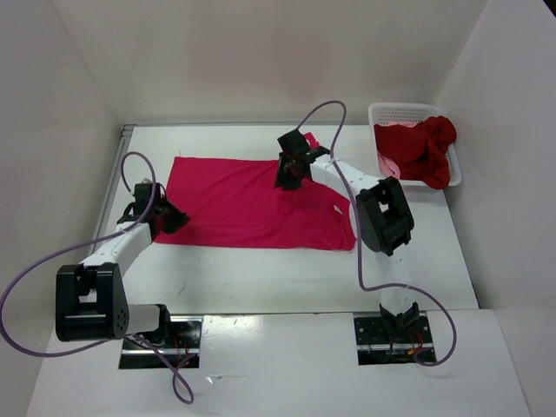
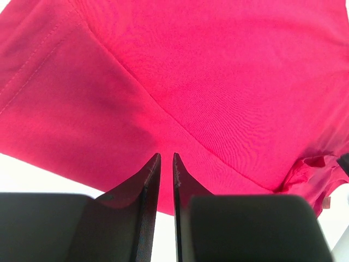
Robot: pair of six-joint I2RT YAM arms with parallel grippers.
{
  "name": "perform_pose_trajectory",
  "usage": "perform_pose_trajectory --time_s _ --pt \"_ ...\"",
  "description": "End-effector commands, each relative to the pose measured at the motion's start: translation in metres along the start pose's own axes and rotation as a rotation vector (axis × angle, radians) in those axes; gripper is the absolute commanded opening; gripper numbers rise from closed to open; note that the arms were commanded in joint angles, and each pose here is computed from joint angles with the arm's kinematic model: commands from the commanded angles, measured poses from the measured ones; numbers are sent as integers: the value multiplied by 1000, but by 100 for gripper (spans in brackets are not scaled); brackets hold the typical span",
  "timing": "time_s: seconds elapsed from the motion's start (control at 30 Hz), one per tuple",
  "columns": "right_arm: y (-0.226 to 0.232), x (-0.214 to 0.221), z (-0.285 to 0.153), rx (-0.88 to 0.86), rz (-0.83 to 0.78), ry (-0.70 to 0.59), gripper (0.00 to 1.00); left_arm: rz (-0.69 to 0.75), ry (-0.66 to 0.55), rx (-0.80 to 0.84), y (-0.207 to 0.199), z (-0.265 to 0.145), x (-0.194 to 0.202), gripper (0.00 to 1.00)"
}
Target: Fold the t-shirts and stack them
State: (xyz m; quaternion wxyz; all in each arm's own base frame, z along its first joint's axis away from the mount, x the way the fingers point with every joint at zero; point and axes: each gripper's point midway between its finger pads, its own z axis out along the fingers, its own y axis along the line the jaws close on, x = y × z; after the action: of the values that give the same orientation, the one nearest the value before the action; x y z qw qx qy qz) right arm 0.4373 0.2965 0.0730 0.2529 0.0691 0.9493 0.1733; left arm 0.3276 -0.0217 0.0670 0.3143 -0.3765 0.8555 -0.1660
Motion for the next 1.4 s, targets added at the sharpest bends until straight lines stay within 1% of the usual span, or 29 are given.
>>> perform_pose_trajectory --time_s 0.0,0.03,0.07,0.1,0.13,0.2,0.3,0.37,0.4,0.43,0.47,0.5,0.6,0.7,0.77,0.8,0.87,0.9,0.93,1.03,1.1,1.13,1.17,1.2,1.27,1.3,1.33,1.37 --pt "-10 11 -44 -4 -26 -23 26 36 -57 16 -7 -13 -14 21" --pt "-15 18 -50 -12 -26 -19 18 36 -57 16 -7 -13 -14 21" --pt "-18 22 -53 -24 -12 -33 7 35 -48 8 -3 -12 -10 21" --pt "-32 43 -58 -13 5 -1 3 35 -48 8 -3 -12 -10 21" --pt "-38 55 -59 -16 5 20 0 35 -37 12 -3 -8 -8 21" --pt "-59 84 -53 9 18 68 0 21 -12 5 0 -3 -2 21" --pt "-82 113 -47 56 46 120 0 -26 49 -5 7 10 14 21" --pt "-87 118 -47 59 67 108 0 -91 78 -19 17 19 20 21" --pt "-92 122 -47 71 80 104 0 -122 111 -9 19 21 25 21" --pt "-95 125 -46 77 80 111 0 -173 139 -33 33 27 28 21" --pt "-99 127 -46 91 90 110 0 -196 189 -11 32 28 34 23" --pt "-105 135 -45 105 90 124 0 -213 206 -38 40 31 38 23" --pt "-122 150 -48 148 110 137 0 -203 245 -81 48 26 41 26" --pt "-141 167 -62 198 130 152 0 -210 279 -148 74 19 44 26" --pt "-151 179 -72 210 130 164 0 -226 293 -235 103 12 49 27" --pt "-156 185 -75 223 143 175 0 -229 293 -261 107 9 50 27" --pt "-161 199 -83 215 158 204 0 -238 323 -243 101 2 56 27" --pt "-159 202 -86 206 183 207 0 -286 321 -239 100 -5 58 27" --pt "-159 204 -88 196 194 210 0 -301 334 -233 98 -11 64 27" --pt "-157 210 -100 178 238 219 0 -361 332 -193 88 -31 73 27" --pt "-159 213 -106 173 248 212 0 -370 316 -164 79 -39 73 29" --pt "-155 213 -108 164 256 207 0 -386 349 -175 78 -43 81 29" --pt "-156 217 -110 161 267 223 0 -389 361 -148 72 -48 83 29" --pt "-154 219 -113 154 269 236 0 -396 377 -162 74 -53 87 29" --pt "-146 212 -118 127 271 225 0 -360 367 -145 69 -58 81 26" --pt "-142 208 -122 115 258 217 2 -338 337 -115 59 -59 67 26" --pt "-128 193 -126 70 227 200 3 -303 297 -76 49 -59 52 24" --pt "-122 178 -130 55 220 177 5 -293 276 -45 39 -57 39 21"
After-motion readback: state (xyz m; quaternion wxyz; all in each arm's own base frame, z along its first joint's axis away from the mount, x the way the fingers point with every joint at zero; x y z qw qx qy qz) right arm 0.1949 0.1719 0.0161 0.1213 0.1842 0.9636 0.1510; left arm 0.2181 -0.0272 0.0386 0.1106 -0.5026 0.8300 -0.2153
